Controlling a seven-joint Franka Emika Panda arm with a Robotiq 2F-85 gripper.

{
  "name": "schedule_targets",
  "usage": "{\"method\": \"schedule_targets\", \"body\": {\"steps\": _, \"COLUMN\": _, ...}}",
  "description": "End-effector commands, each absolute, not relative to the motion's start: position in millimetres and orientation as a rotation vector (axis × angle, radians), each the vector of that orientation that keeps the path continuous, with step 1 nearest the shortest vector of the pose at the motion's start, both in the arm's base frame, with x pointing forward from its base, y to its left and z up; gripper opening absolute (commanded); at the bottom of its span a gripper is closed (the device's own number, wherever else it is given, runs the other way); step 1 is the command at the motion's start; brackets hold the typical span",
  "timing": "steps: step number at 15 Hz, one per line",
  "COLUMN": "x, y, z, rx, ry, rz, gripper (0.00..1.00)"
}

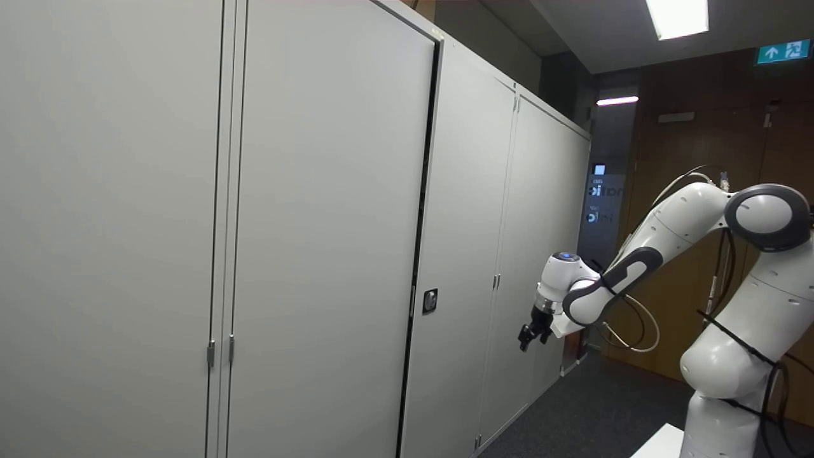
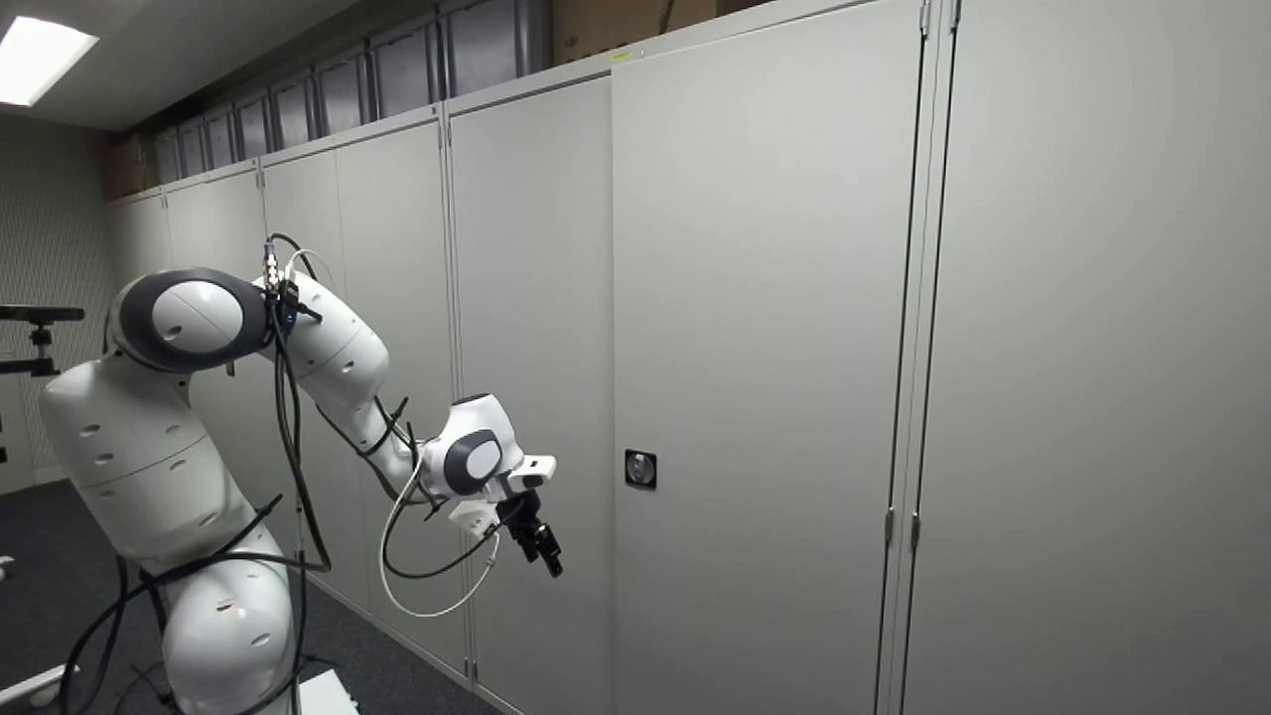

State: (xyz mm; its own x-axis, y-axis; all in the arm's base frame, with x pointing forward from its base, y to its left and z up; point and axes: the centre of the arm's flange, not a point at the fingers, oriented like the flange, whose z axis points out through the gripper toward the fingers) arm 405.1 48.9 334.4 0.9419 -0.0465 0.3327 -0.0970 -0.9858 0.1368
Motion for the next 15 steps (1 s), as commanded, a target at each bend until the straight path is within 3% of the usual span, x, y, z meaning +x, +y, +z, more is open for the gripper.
{"method": "schedule_targets", "body": {"steps": 1, "x": 416, "y": 51, "z": 332, "rx": 2.931, "ry": -0.187, "rz": 0.56, "gripper": 1.0}}
{"method": "schedule_targets", "body": {"steps": 15, "x": 494, "y": 47, "z": 330, "rx": 2.923, "ry": -0.184, "rz": 1.029, "gripper": 1.0}}
